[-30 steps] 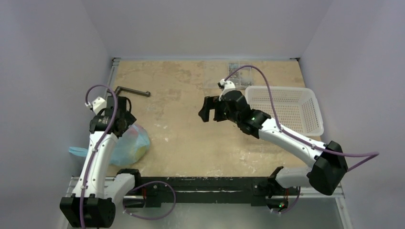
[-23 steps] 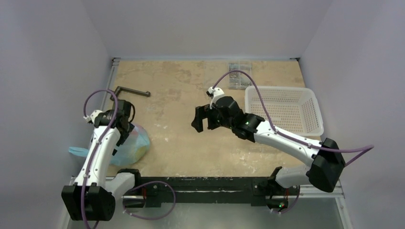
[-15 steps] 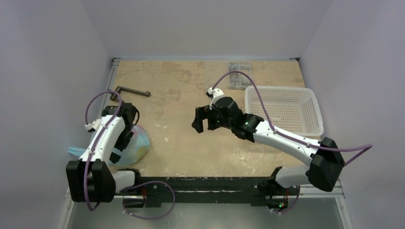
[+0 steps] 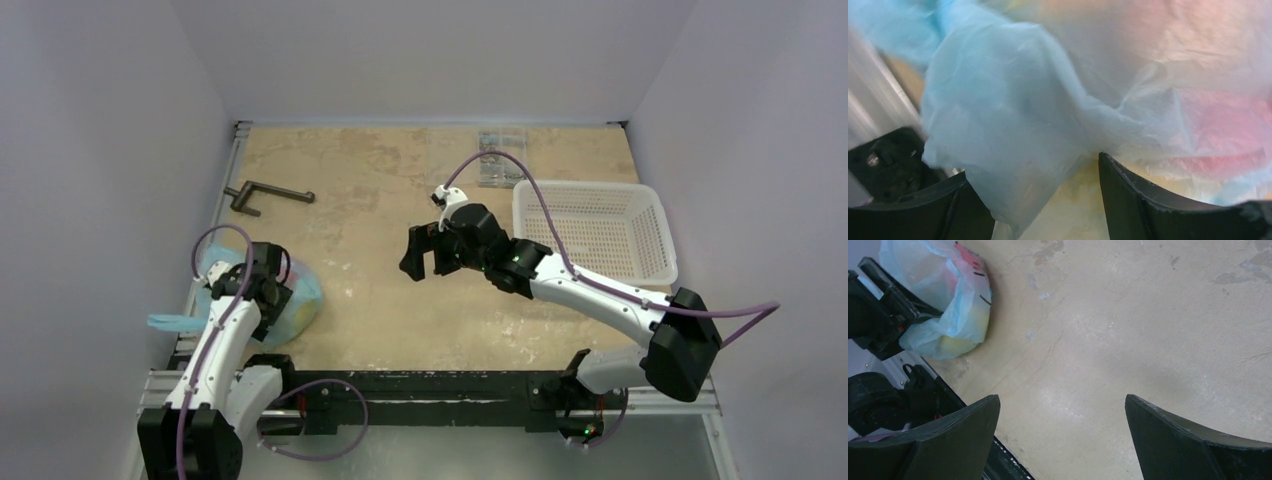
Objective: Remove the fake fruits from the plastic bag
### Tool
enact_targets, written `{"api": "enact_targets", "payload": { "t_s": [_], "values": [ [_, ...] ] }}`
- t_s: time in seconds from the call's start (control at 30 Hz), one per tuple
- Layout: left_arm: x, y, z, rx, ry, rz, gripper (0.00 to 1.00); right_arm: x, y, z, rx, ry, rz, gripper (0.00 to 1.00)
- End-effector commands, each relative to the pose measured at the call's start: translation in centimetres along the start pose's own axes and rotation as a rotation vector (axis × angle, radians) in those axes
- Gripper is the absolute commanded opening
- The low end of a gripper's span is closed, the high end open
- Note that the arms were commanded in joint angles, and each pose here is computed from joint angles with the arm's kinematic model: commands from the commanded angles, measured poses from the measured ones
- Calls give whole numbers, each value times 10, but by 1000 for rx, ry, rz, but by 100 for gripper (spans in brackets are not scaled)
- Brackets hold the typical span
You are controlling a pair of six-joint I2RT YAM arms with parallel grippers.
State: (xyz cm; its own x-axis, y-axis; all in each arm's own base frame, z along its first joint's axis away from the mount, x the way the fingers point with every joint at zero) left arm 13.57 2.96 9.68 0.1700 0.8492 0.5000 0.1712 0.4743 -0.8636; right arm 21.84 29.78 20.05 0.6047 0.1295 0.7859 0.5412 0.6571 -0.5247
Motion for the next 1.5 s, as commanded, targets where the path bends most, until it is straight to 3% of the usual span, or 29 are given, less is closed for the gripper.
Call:
{"api": "enact_targets", "payload": {
  "t_s": [0.0, 0.1, 0.27, 0.5, 0.67, 0.7, 0.9, 0.97, 1.0, 1.2, 1.47],
  "values": [
    [-5, -9, -44, -342, 188, 49, 63, 10, -4, 18, 99, -15, 4, 99],
    [-14, -21, -59, -532, 300, 89, 52, 11, -5, 21, 121, -37, 14, 99],
    [-46, -43, -77, -779, 430, 265, 35, 9, -2, 19, 109, -39, 31, 99],
    [-103, -83, -90, -949, 577, 440, 31, 12, -8, 13, 61, -44, 23, 99],
    [-135, -111, -92, -1057, 631, 477, 31, 16, -21, 5, 12, -59, -19, 99],
    [-142, -118, -93, -1080, 646, 498, 32, 16, -22, 5, 12, -67, -19, 99],
    [-160, -152, -96, -1169, 749, 519, 60, 16, -33, 2, 9, -102, -35, 99],
    [-150, -158, -92, -1180, 752, 482, 96, 17, -37, 9, 55, -105, -37, 99],
    [-142, -161, -90, -1179, 755, 453, 99, 17, -39, 12, 76, -108, -40, 99],
    [-93, -161, -61, -1136, 692, 269, 100, 16, -32, 21, 153, -133, -43, 99],
    [-50, -129, -18, -888, 590, 123, 100, 5, 5, 57, 170, -203, 5, 99]
  ]
}}
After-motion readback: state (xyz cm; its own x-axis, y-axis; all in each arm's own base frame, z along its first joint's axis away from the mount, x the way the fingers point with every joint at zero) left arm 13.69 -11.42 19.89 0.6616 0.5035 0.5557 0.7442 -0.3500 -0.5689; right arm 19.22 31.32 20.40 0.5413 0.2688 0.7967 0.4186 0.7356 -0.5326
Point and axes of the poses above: each gripper's point midway between its finger pads, its own y axis out along the fingers, its own z axis along the line the jaws close on, x = y × z, the point moved 4 cm from there along -y, back along the fingers, and after that the axes turned 7 degrees about -y, right-handed, at the moved point
